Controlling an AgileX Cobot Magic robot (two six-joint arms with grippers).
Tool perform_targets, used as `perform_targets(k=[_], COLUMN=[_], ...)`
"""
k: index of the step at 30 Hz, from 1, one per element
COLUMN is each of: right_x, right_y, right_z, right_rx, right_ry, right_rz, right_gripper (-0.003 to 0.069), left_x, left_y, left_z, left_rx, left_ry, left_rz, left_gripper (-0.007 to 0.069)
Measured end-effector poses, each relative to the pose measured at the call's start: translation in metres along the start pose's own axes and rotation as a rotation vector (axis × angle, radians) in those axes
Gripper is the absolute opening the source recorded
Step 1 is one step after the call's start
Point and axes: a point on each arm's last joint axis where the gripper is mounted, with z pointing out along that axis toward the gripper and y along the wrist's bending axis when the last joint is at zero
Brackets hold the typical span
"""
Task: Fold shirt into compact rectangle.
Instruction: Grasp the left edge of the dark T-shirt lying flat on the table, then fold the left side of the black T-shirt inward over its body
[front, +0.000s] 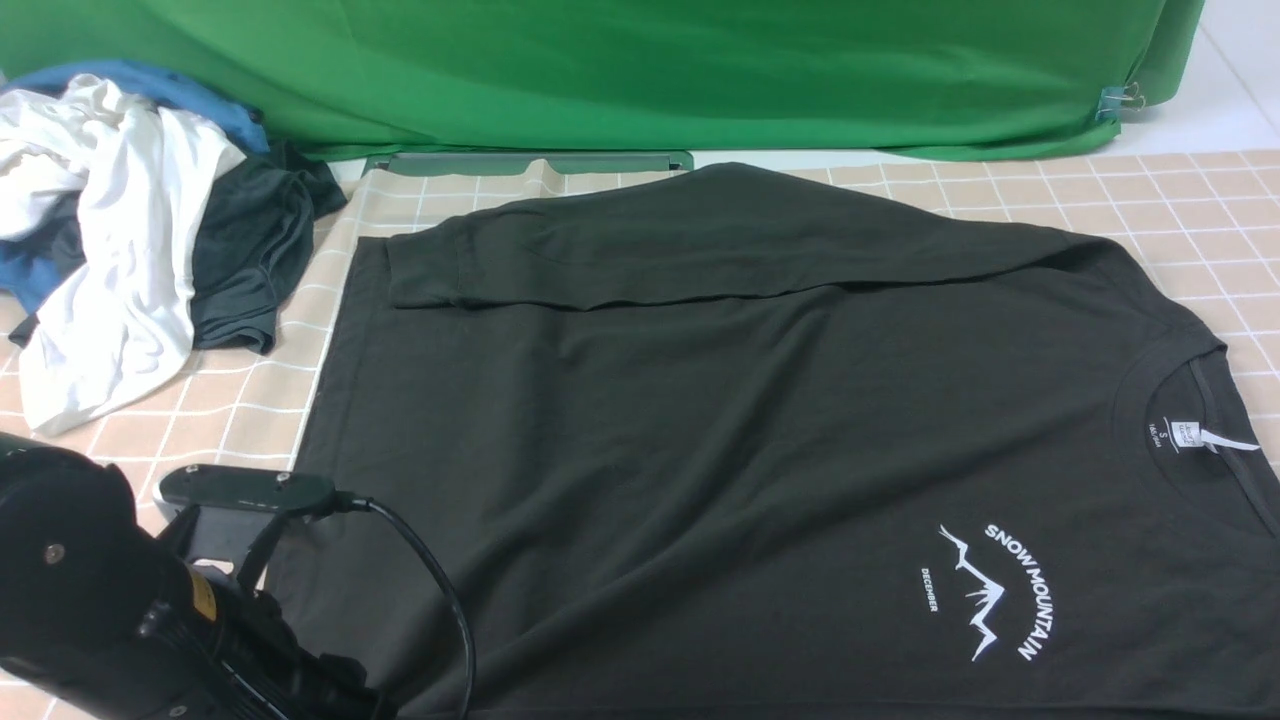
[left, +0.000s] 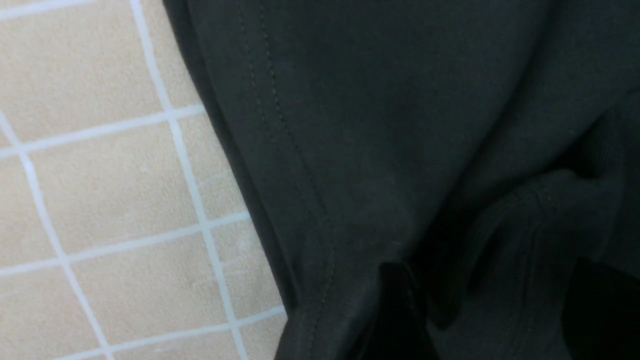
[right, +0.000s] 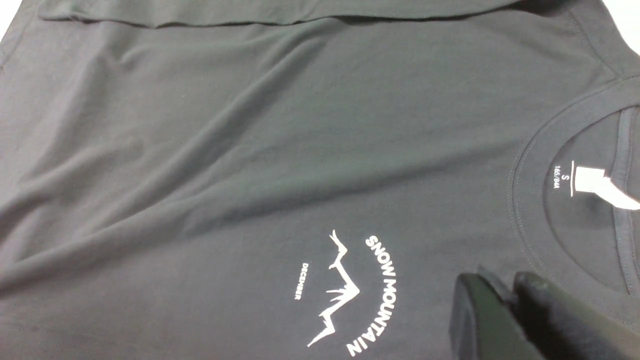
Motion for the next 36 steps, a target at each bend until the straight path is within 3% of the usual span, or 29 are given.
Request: perform_targets(k=[13,17,19,22,31,36], right_x=[0.000,0.000,0.000,0.000,0.000,0.000], right_y=[0.000,0.000,0.000,0.000,0.000,0.000], right_z=[0.000,0.000,0.000,0.000,0.000,0.000], right_rx=[-0.001,-0.001,-0.001,-0.002,-0.002,-0.002], right_ry=[0.000,0.000,0.000,0.000,0.000,0.000], right_rz=[0.001,0.001,0.001,0.002,0.002,0.002], right_gripper=[0.0123,0.0124,0.0124,0.0124,0.0124,0.0124], left_x=[-0.011,-0.013,-0.013,-0.012,0.005,0.011], left_y=[0.002,0.005,0.006,0.005,-0.008,-0.008], left_z=[0.030,0.036,0.037,0.036,0.013,0.002], left_rx=[-0.025,-0.051,-0.062,-0.047,0.092,0.084], left_ry=[0.100,0.124,0.128,0.131,0.168,0.156], left_rz=[-0.015,0.003,0.012,0.008,-0.018,-0.012], left_gripper=[0.0387,0.0266,0.0138,0.0041,0.0035,0.0035])
